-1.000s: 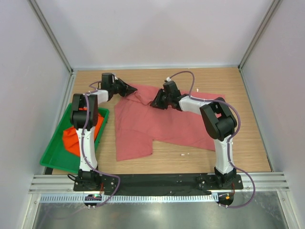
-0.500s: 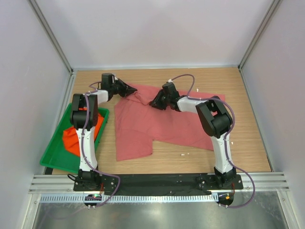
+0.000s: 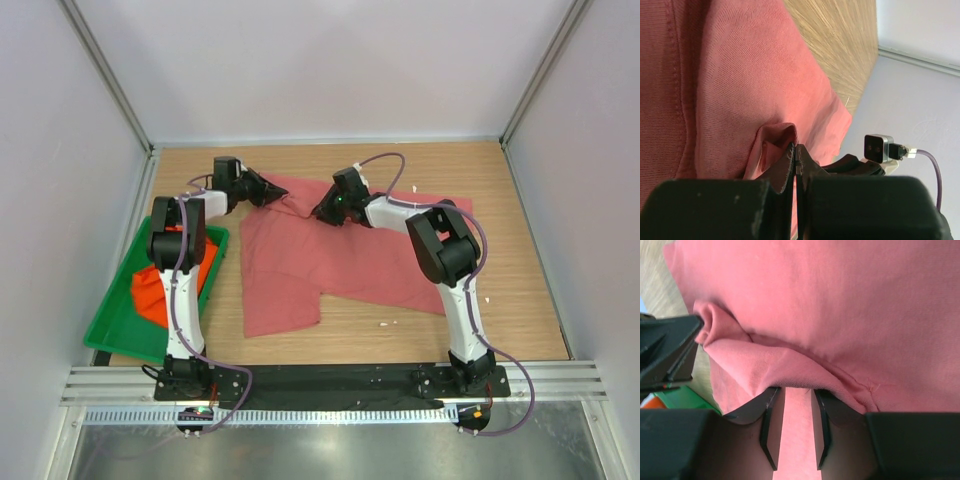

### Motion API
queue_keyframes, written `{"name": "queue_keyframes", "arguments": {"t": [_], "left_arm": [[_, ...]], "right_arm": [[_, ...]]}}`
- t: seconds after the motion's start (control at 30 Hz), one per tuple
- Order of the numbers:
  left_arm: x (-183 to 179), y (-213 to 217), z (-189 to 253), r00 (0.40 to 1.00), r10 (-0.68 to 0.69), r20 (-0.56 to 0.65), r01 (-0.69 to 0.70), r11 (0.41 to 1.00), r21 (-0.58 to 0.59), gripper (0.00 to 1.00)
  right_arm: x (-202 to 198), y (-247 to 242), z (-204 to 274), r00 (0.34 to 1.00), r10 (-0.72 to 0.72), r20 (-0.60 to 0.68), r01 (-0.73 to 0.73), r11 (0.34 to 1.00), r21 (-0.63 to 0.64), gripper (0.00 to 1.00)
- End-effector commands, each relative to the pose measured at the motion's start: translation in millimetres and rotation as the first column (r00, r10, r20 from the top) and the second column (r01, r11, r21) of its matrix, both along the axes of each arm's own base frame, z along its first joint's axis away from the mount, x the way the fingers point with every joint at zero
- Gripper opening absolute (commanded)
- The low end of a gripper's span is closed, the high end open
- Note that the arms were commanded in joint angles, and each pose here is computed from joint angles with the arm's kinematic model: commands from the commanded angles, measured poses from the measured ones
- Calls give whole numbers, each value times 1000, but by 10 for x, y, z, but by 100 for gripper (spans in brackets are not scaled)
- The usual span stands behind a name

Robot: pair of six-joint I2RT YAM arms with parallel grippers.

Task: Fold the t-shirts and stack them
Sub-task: Fold the tshirt

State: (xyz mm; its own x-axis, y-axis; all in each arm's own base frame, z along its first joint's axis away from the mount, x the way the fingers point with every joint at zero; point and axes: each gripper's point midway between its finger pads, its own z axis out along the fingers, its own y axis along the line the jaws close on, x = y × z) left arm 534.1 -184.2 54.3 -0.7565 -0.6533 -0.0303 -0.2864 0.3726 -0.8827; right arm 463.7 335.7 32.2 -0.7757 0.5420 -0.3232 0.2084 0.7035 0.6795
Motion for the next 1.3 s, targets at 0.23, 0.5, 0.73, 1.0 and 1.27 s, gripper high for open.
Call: {"name": "queue_keyframes", "arguments": {"t": [0.23,0.5,0.73,1.0,1.27], "left_arm": [[18,26,254,997,-6,71,7,1000,-10,0],[-6,47,280,997,-6,71,5,1000,13,0],[-26,94,340,997,-1,75,-1,1000,19,0],[-146,164,389,999,-3,48,2,1000,30,0],[-157,143,510,999,-11,50,10,1000,21,0]], "right_arm": [[-7,14,-174,982,-131,-135,132,991,-3,21],[-228,19,15,991,4,-132,-5,1000,-7,1],[-411,-89,244,978,178,-105,-179,984,-2,1],[-358,-214,351,956,278,-94,-274,960,53,1],[-326,-121,500,940,335,-62,-321,931,175,1]]}}
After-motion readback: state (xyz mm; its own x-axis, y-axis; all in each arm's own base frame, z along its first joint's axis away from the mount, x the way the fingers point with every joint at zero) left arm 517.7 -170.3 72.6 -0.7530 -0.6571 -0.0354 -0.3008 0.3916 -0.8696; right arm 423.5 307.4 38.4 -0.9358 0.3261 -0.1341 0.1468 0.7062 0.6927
